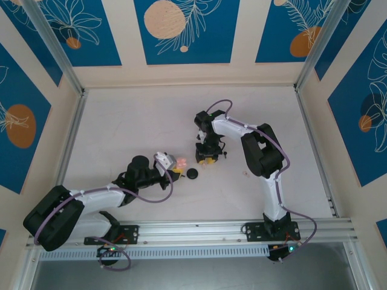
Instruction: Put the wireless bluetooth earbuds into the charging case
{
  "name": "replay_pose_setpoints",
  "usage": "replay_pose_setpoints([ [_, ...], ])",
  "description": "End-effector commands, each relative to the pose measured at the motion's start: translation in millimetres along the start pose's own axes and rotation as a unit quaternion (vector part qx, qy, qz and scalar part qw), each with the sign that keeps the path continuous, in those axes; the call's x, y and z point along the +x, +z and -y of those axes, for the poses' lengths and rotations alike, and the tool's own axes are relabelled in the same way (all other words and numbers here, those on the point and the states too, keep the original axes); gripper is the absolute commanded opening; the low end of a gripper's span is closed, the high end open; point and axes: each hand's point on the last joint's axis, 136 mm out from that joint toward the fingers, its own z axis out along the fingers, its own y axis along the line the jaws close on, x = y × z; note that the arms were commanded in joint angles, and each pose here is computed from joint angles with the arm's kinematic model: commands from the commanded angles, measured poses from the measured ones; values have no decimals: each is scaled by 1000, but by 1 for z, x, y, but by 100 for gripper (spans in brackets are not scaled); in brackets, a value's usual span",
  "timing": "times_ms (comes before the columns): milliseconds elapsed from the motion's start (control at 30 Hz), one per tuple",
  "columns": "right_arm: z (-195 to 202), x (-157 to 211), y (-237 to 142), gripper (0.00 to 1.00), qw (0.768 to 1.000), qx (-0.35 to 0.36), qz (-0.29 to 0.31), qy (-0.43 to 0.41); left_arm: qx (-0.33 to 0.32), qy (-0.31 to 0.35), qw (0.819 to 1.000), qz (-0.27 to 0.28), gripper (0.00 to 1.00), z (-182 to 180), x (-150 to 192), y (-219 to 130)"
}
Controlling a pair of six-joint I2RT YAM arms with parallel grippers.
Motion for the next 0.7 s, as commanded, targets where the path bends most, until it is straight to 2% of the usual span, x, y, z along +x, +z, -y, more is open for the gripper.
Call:
replay_pose_setpoints([
  [0, -2, 3, 6, 35, 1000, 3, -14, 9, -1, 1, 1000, 1, 9, -2, 0, -3],
  [333, 2, 6, 15, 28, 1000, 19, -19, 11, -2, 1, 1000, 0, 9, -1, 2, -4],
  [667, -1, 3, 8, 22, 1000, -4, 15, 21, 12, 13, 1000, -22, 9, 2, 8, 0],
])
